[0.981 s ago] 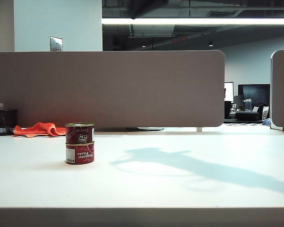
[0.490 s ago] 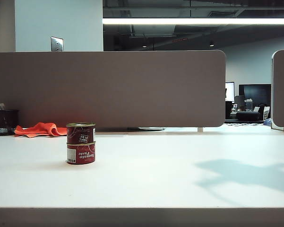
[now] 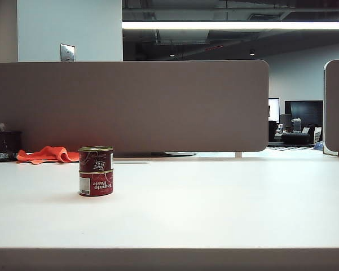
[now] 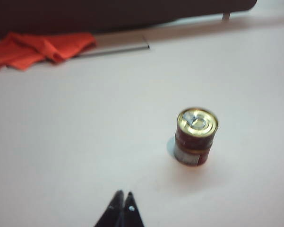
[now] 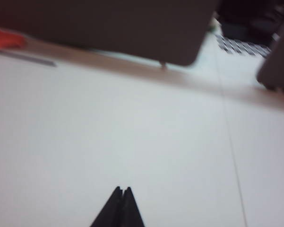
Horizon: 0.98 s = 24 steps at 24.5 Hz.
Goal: Stack a can of tomatoes on the right onto the can of tomatoes on the left.
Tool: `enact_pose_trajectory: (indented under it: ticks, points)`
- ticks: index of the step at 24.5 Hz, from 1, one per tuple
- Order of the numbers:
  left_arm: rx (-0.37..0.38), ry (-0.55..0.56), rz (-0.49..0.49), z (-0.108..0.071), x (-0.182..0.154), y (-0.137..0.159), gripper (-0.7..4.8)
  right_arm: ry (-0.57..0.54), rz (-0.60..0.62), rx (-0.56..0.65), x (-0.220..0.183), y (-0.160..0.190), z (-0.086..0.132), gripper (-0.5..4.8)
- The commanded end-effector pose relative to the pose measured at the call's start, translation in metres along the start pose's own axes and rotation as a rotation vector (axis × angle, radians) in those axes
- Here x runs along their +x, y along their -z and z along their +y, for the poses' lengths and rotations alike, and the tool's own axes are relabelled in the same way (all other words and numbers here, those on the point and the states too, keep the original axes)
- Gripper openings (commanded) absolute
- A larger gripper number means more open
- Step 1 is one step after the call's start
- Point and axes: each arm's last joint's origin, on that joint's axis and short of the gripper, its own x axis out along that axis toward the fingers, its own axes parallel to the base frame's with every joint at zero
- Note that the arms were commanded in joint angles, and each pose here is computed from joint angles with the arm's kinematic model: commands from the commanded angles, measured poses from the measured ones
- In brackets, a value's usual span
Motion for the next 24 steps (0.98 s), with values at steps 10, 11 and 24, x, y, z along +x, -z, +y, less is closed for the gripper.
enact_pose_trajectory:
  ticks: [10, 11, 24]
  points:
    - [-0.048, 0.021, -0.161, -0.002, 0.028, 0.055, -0.05, -0.164, -0.238, 0.136, 0.012, 0.090, 0.017, -0.06]
    - [-0.048, 0.020, -0.166, -0.002, 0.028, 0.056, -0.05, -0.166, -0.240, 0.153, 0.013, 0.094, 0.018, -0.06]
    - [-0.037, 0.028, -0.279, -0.002, 0.025, 0.058, -0.05, -0.131, -0.326, 0.237, 0.014, 0.120, 0.018, 0.19]
